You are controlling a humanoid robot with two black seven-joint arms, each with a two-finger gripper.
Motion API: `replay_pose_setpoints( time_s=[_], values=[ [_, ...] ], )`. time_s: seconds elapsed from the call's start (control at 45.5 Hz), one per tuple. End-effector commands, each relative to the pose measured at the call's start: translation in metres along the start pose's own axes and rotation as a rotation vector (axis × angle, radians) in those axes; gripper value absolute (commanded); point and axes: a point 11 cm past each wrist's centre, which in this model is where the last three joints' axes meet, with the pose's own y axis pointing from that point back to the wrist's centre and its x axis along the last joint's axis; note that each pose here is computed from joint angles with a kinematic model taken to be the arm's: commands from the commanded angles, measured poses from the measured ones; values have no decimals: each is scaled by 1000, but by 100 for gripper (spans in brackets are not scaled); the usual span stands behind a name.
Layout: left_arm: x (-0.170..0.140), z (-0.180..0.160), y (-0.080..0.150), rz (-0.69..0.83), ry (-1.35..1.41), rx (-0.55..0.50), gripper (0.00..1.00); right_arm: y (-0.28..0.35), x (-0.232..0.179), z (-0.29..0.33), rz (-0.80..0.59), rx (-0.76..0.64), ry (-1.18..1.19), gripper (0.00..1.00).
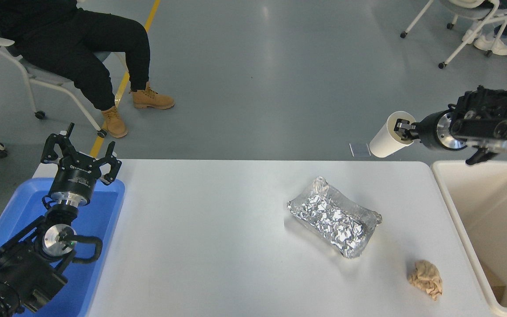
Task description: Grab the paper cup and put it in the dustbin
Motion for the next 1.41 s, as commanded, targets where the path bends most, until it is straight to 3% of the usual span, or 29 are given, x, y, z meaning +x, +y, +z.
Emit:
replay_pose_setpoints(
  time_s=[0.0,0.286,0.527,0.725,1.055,1.385],
  values=[
    [0,0,0,0,0,0,99,57,48,-10,23,66,-35,0],
    [0,0,0,1,-1,0,99,98,78,-5,55,116,-84,0],
    [0,0,0,1,-1,0,99,98,78,-3,55,111,-85,0],
    [0,0,0,0,0,0,99,98,101,9,181,82,-119,0],
    [0,0,0,1,-1,0,99,65,131,133,454,-144,-324,0],
    [0,0,0,2,0,-1,99,30,85,245,691,-366,-481,0]
  ],
)
